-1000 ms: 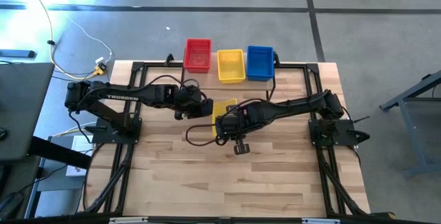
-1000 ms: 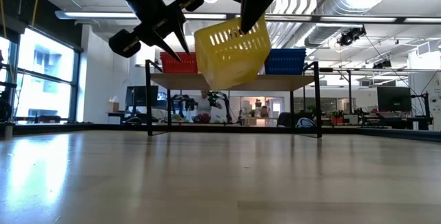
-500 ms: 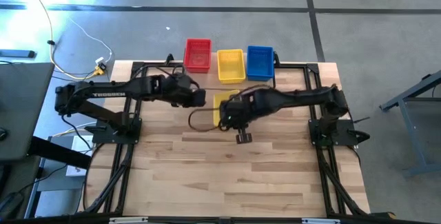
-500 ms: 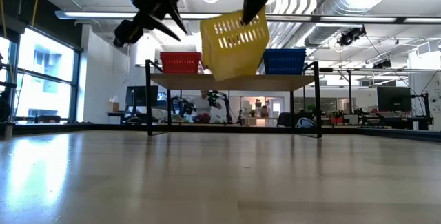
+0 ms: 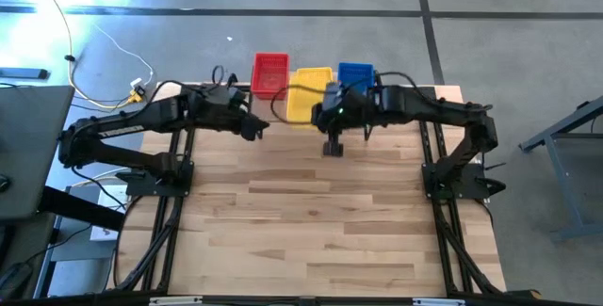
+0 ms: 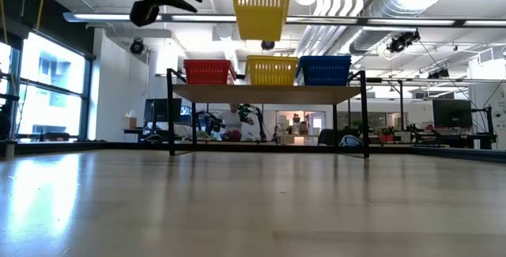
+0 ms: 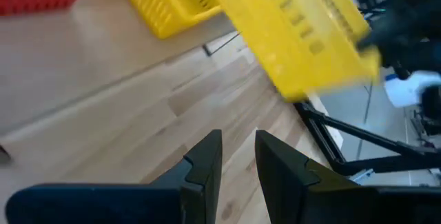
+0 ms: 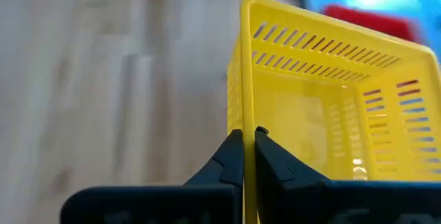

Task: Stack baskets on shelf by color
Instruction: Stack the yellow bin on top of the yellow bins on the shelf

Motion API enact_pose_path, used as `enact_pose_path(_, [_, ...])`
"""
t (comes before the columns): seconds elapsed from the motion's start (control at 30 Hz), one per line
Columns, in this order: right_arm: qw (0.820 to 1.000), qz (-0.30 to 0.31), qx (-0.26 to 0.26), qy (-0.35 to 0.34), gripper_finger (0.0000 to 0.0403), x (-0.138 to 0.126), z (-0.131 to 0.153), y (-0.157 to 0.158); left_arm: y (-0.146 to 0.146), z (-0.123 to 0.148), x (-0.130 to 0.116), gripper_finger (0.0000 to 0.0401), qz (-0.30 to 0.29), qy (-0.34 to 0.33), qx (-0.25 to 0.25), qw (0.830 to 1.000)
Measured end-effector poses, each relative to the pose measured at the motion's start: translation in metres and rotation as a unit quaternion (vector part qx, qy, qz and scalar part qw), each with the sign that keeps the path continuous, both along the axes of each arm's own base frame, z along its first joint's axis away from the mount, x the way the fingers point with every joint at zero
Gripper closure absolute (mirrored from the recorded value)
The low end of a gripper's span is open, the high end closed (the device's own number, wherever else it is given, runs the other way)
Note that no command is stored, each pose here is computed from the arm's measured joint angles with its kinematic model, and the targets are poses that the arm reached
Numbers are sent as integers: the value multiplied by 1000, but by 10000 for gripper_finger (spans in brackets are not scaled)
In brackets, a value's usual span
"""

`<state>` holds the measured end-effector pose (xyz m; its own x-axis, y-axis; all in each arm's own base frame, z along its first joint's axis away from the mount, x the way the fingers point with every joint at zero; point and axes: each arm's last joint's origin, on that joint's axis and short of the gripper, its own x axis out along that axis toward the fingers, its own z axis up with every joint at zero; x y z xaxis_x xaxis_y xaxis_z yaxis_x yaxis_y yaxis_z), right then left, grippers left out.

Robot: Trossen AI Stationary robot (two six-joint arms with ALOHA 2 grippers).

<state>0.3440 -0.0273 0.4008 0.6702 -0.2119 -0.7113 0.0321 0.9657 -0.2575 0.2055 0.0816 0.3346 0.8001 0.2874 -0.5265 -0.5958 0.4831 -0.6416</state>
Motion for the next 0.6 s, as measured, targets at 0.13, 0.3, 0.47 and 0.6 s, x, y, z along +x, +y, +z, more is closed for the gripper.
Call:
enact_pose_path(0.13, [998,-22,-58,-21,403,-5,10,-17,1,7,-9,321,-22,-10,26,999])
enact_pose_path(0.3, [992,-13,-124,-18,403,-5,14,-35,1,13,-17,321,-45,-11,69,997])
enact_pose_path(0.47, [990,-5,-138,-15,403,-6,14,-51,2,13,-18,321,-61,-1,99,993])
enact_pose_path(0.6, [992,16,-124,-15,403,-9,13,-63,2,13,-18,321,-76,0,108,991])
